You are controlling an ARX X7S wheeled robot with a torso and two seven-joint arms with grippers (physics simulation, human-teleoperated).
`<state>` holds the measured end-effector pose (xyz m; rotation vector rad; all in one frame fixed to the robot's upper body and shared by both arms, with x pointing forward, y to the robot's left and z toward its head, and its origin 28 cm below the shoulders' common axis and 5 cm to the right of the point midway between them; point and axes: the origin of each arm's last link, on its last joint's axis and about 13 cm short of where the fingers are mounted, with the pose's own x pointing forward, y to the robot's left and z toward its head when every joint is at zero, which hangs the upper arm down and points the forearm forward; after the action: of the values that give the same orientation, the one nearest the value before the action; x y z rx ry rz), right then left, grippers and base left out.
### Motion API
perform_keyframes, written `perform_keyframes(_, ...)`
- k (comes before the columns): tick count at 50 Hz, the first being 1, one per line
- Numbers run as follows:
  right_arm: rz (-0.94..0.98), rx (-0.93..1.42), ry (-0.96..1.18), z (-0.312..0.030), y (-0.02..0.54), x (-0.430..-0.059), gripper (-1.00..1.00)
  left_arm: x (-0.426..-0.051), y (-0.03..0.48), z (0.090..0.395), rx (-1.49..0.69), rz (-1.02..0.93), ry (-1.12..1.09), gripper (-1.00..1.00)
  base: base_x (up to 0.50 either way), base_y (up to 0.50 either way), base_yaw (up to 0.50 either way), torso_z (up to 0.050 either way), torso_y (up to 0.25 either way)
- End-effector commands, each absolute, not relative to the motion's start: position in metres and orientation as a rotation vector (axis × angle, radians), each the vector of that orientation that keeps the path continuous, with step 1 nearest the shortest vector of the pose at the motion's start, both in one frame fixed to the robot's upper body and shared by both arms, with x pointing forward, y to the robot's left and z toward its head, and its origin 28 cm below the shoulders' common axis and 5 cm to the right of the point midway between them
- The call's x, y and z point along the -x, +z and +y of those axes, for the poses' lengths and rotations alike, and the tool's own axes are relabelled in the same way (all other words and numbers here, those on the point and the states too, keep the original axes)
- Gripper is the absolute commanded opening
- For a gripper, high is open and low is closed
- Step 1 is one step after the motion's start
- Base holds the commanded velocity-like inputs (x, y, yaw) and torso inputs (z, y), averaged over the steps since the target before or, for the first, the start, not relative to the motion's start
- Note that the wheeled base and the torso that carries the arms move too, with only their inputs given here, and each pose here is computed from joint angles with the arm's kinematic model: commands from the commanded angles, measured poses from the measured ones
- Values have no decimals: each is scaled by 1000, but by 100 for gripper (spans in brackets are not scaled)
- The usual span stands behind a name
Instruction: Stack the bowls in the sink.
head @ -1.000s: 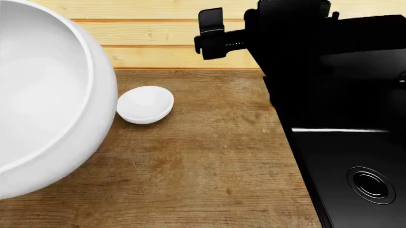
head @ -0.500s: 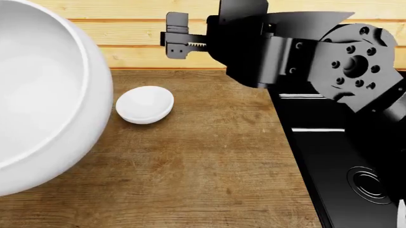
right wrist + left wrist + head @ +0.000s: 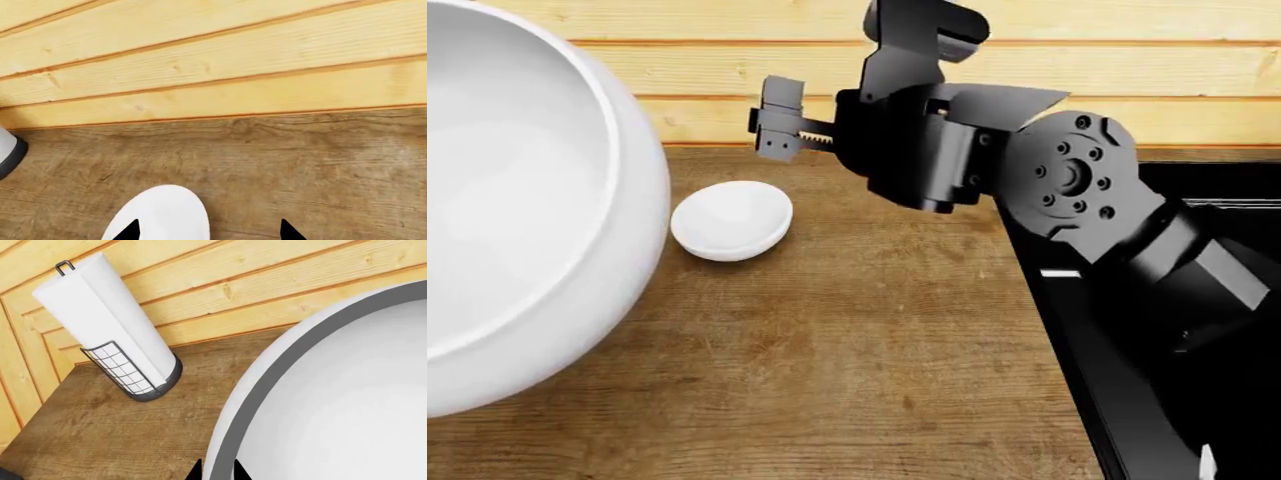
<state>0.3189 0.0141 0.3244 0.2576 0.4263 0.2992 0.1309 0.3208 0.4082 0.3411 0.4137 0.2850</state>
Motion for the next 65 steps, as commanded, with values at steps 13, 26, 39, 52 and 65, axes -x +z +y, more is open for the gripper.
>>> perform_keyframes(13, 475, -230, 365, 34, 281, -328, 100, -128, 406, 322, -334, 413, 293, -100, 0, 0, 0, 0, 0)
perform_keyframes(26, 457, -114, 378, 47, 272, -326, 100, -126, 404, 325, -326, 416, 299, -100, 0, 0, 0, 0, 0)
perform_keyframes(39, 413, -21, 355, 61, 268, -326, 100, -125, 403, 328, -317, 419, 305, -100, 0, 0, 0, 0, 1)
perform_keyframes(52, 409, -36, 367, 69, 264, -328, 100, -124, 402, 329, -312, 420, 312, -100, 0, 0, 0, 0, 0)
perform_keyframes(65, 414, -44, 333, 68, 255, -335, 100, -123, 401, 330, -308, 422, 314, -100, 0, 0, 0, 0, 0)
